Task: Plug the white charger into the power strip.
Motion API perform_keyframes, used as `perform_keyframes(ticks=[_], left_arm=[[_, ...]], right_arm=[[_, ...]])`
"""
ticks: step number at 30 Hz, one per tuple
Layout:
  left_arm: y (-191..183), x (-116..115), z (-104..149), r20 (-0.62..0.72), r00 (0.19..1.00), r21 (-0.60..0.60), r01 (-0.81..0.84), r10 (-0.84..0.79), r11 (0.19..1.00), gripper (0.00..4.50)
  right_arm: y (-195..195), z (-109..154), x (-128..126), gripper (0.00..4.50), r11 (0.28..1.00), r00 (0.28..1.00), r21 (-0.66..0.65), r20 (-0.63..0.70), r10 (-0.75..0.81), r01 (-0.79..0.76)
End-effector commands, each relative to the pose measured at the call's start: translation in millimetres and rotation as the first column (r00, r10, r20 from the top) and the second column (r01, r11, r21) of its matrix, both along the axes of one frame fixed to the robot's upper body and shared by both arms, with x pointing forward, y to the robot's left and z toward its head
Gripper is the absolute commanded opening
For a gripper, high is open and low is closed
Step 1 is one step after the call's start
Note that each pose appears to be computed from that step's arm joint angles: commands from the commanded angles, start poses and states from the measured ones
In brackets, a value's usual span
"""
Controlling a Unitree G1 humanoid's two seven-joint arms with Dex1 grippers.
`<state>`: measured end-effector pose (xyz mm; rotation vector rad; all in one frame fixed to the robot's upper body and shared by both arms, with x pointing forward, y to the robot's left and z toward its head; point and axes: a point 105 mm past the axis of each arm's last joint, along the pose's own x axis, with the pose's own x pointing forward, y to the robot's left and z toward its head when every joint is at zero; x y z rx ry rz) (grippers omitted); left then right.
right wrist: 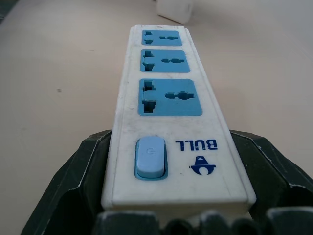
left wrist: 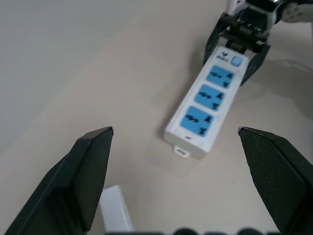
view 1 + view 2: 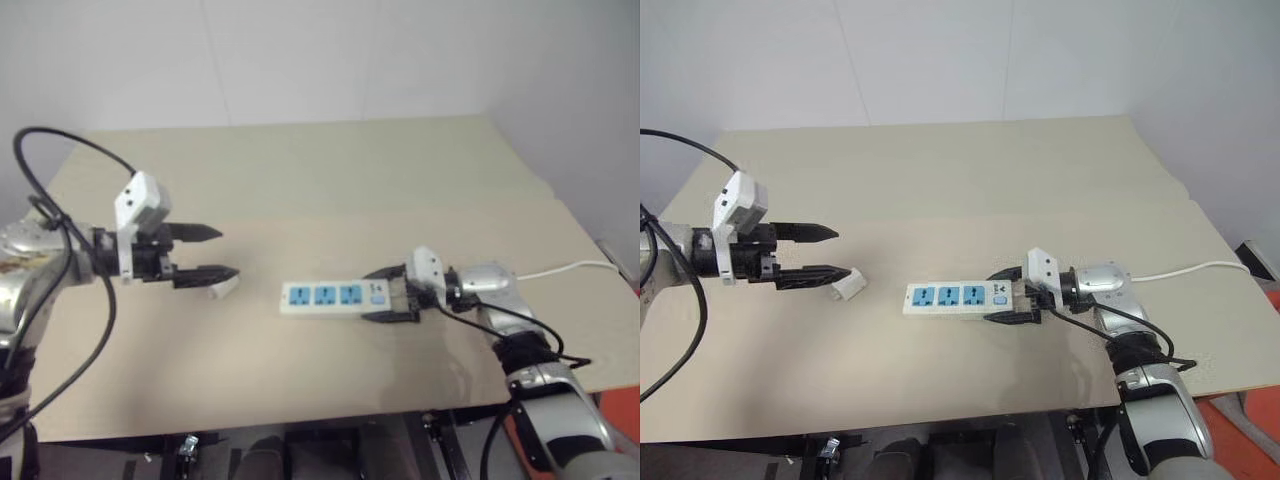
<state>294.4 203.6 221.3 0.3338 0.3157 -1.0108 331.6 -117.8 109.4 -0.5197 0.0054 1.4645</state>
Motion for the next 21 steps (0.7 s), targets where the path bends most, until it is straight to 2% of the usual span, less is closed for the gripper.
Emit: perform_keyframes(ticks=[1,7,11,14,21], left_arm=[[11.3,14.4,11.1,0.0,0.986,0.071,-0.166,0.167,0.983,4.5],[11.3,30.1,30.8,-0.079,0.94,0.154,-0.317,0.331,0.936,4.5],[6.2,35.0,30.4,-0.176,0.892,0.276,-0.361,0.416,0.891,4.5],[-2.1,32.8,28.2,-0.267,0.858,0.317,-0.351,0.438,0.881,4.5],[-9.8,22.8,8.3,-0.42,0.767,0.514,-0.241,0.486,0.823,4.5]], right_arm=[[7.8,-2.5,-3.9,3.41,0.998,0.998,-0.021,0.025,0.063,-0.062],[11.8,-8.3,-6.2,3.41,0.998,0.998,-0.009,0.005,0.065,-0.065],[10.7,-13.8,-12.1,3.41,0.998,0.998,-0.013,-0.01,0.069,-0.069],[9.5,-15.8,-15.3,3.41,0.998,0.998,-0.013,-0.012,0.069,-0.069],[7.4,-16.7,-18.1,3.41,0.999,0.999,-0.01,-0.015,0.051,-0.051]])
